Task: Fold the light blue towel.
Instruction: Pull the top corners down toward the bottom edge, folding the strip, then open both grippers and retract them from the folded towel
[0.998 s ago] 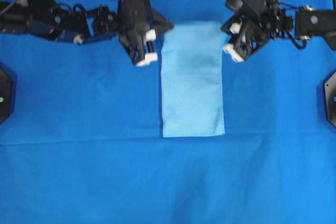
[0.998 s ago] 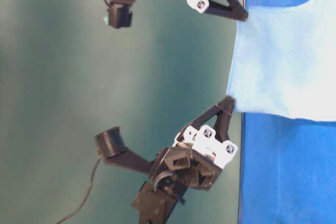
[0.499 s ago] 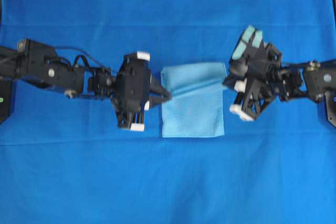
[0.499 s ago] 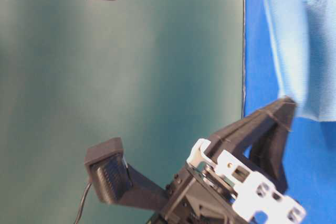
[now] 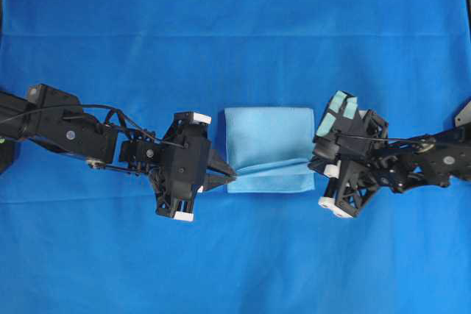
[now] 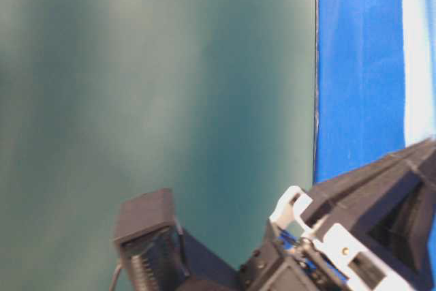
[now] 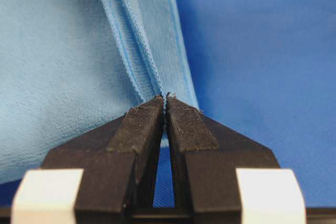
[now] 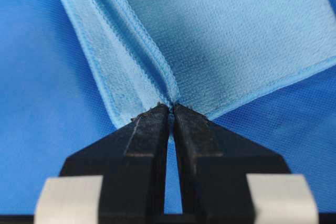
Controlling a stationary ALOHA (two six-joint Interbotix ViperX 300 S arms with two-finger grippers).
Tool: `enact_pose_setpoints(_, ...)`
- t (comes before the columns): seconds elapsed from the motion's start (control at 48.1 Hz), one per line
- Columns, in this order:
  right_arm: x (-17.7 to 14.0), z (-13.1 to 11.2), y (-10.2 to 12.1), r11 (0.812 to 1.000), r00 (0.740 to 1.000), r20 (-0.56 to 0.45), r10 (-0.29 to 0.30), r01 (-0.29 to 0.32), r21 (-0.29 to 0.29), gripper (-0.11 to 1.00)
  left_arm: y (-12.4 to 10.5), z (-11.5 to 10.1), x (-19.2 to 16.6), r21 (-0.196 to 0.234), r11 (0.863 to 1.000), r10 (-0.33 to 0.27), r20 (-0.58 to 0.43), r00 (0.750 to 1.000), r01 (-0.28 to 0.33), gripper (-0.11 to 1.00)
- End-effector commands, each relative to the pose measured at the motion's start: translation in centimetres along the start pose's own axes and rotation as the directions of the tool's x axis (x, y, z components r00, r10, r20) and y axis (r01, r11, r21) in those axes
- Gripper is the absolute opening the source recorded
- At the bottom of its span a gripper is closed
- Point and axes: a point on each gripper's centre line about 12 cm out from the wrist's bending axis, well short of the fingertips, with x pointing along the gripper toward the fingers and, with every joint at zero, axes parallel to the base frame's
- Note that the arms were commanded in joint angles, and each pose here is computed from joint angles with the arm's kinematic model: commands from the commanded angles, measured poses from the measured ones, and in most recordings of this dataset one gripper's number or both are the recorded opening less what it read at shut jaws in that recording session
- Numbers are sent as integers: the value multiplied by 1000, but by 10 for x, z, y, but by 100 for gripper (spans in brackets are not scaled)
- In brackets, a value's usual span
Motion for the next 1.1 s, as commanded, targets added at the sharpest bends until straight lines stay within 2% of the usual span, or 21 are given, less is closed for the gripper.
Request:
enact_pose_setpoints(0.0, 3, -4, -1, 1000, 1000, -15, -14, 14, 7, 4, -5, 1, 0, 5, 1000, -10, -2, 1000, 10, 4)
enact_pose_setpoints(0.312, 11, -7, 3, 1000, 1000, -25, 8, -8, -2, 5, -13, -18, 14, 14, 1000, -26, -60, 998, 26, 4)
enact_pose_setpoints(0.499, 19, -9, 8, 999, 999, -28, 40, -40, -5, 5, -12, -18, 14, 13, 1000, -24, -57, 998, 25, 5)
enact_pose_setpoints(0.561, 19, -8, 10, 999, 999, -24, 48, -48, -6, 5, -12, -17, 14, 13, 1000, -24, -54, 998, 25, 12)
enact_pose_setpoints(0.624, 19, -6, 11, 999, 998, -22, 52, -52, -4, 9, -12, -15, 14, 13, 1000, -24, -49, 999, 24, 26)
enact_pose_setpoints(0.748, 16, -1, 16, 998, 998, -7, 63, -63, -19, 44, -12, -9, 12, 14, 1000, -23, -32, 999, 23, 59)
enact_pose_setpoints(0.811, 11, 3, 20, 997, 997, 12, 74, -73, -38, 60, -11, -5, 9, 17, 1000, -23, -25, 999, 23, 69)
enact_pose_setpoints(0.852, 6, 7, 22, 996, 996, 28, 81, -80, -48, 62, -11, -1, 5, 17, 1000, -22, -14, 1000, 23, 70)
enact_pose_setpoints(0.956, -11, 18, 26, 993, 992, 77, 99, -93, -69, 55, -10, 10, -10, 23, 999, -22, 6, 1000, 22, 67)
enact_pose_setpoints(1.081, -40, 35, 26, 991, 983, 149, 111, -98, -91, 55, -9, 26, -33, 30, 999, -23, 29, 999, 22, 66)
